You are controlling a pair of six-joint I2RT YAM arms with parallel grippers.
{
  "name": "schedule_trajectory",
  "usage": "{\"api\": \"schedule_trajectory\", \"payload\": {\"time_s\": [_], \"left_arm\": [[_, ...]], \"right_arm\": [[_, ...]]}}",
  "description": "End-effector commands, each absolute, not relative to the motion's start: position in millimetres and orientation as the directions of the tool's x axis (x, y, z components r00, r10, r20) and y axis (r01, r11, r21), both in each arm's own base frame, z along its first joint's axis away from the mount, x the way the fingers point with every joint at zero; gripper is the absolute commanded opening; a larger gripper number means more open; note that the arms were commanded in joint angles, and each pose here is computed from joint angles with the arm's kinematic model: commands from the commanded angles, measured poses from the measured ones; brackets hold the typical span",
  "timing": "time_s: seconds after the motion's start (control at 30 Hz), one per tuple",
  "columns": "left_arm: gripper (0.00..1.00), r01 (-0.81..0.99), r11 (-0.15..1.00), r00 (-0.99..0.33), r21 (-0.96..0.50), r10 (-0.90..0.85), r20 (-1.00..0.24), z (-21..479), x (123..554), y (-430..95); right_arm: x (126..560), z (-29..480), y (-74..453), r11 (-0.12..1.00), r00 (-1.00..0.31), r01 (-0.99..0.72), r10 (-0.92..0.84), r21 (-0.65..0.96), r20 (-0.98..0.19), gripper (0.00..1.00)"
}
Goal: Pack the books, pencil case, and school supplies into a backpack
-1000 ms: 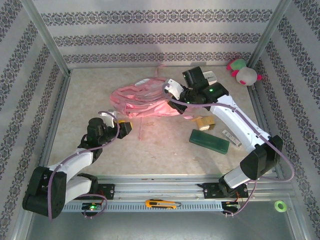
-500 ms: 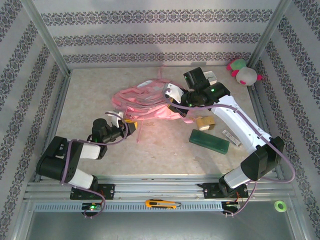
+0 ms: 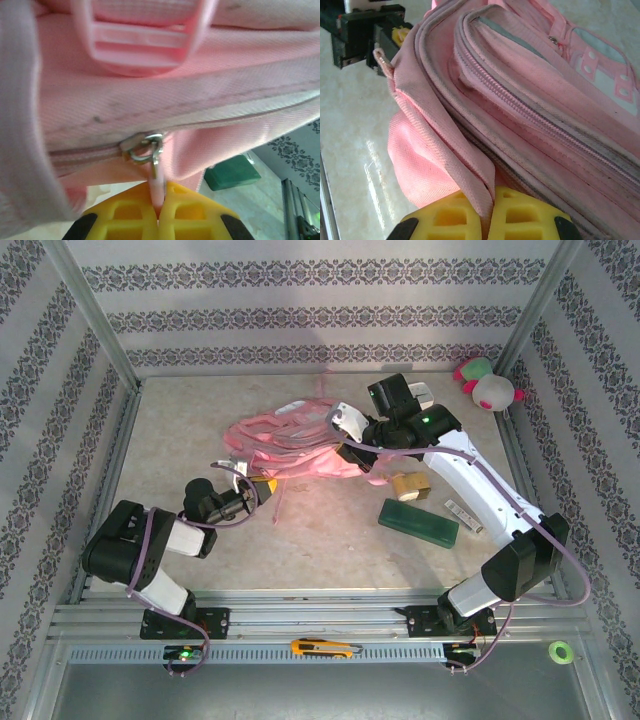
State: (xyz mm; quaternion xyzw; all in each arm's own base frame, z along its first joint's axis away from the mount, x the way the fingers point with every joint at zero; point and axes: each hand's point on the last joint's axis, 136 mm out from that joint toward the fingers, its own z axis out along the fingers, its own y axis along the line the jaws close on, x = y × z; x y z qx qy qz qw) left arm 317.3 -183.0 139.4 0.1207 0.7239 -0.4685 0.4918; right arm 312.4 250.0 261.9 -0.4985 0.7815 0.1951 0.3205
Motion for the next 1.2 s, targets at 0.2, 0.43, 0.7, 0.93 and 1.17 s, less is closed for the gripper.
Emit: {"api": "schedule_trajectory", "payload": {"time_s": [0.2, 0.43, 0.7, 0.93, 1.17], "left_arm": [[0.00, 0.739, 0.470, -0.501, -0.483, -0.096, -0.860, 168, 272, -225], [0.00, 0.774, 0.426, -0.513, -0.469, -0.013, -0.858, 183, 258, -242], [0.00, 0.845, 0.284, -0.489, -0.453, 0.064, -0.870, 203, 237, -285], [0.16, 0.838, 0.317, -0.487, -0.444, 0.070, -0.870, 206, 237, -292], [0.77, 0.864, 0.485, -0.321, -0.133, 0.327, -0.889, 201, 227, -245]], "right_arm": [[334, 280, 266, 0.521, -0.242, -0.848, -0.548, -0.101, -0.800, 0.00], [322, 270, 291, 0.493, -0.210, -0.866, -0.510, -0.083, -0.834, 0.00], [319, 233, 304, 0.484, -0.253, -0.875, -0.508, -0.030, -0.823, 0.00], [311, 225, 311, 0.418, -0.210, -0.908, -0.499, -0.021, -0.841, 0.00], [262, 220, 289, 0.140, -0.006, -0.986, -0.556, -0.086, -0.831, 0.00]]}}
